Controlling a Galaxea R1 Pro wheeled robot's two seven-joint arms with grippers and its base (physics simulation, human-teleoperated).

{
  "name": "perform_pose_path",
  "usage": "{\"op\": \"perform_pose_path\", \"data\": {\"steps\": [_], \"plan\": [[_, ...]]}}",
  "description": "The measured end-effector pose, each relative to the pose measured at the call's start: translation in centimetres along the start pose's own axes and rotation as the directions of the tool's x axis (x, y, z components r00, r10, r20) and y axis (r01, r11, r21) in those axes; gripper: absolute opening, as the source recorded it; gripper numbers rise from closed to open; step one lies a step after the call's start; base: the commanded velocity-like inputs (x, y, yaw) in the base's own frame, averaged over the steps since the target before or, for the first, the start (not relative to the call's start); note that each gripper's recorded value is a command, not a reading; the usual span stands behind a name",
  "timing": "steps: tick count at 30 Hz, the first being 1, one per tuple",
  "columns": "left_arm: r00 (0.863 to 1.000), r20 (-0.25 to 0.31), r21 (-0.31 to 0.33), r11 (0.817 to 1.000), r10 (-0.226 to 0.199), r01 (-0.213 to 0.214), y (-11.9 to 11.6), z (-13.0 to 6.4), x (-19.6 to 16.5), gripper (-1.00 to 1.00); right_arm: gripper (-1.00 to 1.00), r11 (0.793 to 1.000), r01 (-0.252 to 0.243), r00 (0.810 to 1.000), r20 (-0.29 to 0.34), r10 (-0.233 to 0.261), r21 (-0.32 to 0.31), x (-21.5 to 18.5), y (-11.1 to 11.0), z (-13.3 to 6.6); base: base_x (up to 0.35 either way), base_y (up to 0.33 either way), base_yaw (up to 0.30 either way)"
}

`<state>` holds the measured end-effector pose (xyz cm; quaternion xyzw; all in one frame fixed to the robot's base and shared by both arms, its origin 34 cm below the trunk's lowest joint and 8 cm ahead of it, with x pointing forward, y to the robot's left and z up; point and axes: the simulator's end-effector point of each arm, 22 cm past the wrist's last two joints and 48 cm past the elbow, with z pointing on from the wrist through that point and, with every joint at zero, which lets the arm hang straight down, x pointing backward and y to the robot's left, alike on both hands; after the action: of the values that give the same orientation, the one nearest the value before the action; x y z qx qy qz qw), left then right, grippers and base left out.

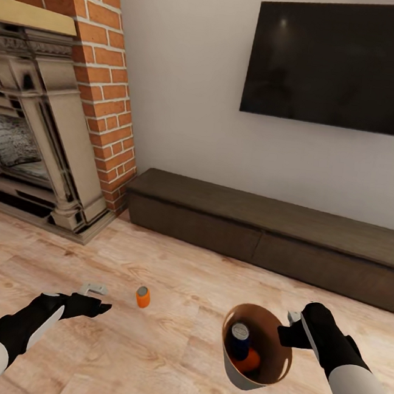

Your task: Put the three can of soda from the living room inside the tash can in the kitchen.

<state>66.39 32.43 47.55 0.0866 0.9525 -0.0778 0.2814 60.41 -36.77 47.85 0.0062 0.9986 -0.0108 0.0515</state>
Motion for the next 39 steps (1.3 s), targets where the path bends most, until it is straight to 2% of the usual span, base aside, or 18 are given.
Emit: {"op": "perform_pose_path", "data": {"steps": [9, 21, 34, 39], "plan": [[1.0, 0.013, 0.0, 1.0, 0.002, -0.002, -0.1, -0.4, -0.5, 1.0, -1.0, 1.0, -0.001, 1.0, 0.01, 0.001, 0.0, -0.2, -0.1, -0.5, -0.143, 0.238, -0.192], [0.999, 0.034, 0.0, 1.0, 0.006, -0.006, -0.1, -0.8, -1.3, 1.0, -1.0, 1.0, -0.001, 1.0, 0.021, 0.001, -0.007, -0.5, 0.3, -1.0, -0.002, 0.234, -0.137], [0.999, 0.036, -0.002, 1.0, 0.007, -0.007, -0.1, -0.8, -1.4, 1.0, -1.0, 1.0, -0.002, 1.0, 0.022, 0.003, -0.02, -0.6, 0.8, -0.9, 0.032, -0.024, -0.025], [0.999, 0.035, -0.003, 1.0, 0.007, -0.007, -0.1, -0.8, -1.4, 1.0, -1.0, 1.0, 0.007, 1.0, 0.021, -0.007, 0.001, -0.5, 0.3, -1.0, 0.097, -0.117, -0.193]]}}
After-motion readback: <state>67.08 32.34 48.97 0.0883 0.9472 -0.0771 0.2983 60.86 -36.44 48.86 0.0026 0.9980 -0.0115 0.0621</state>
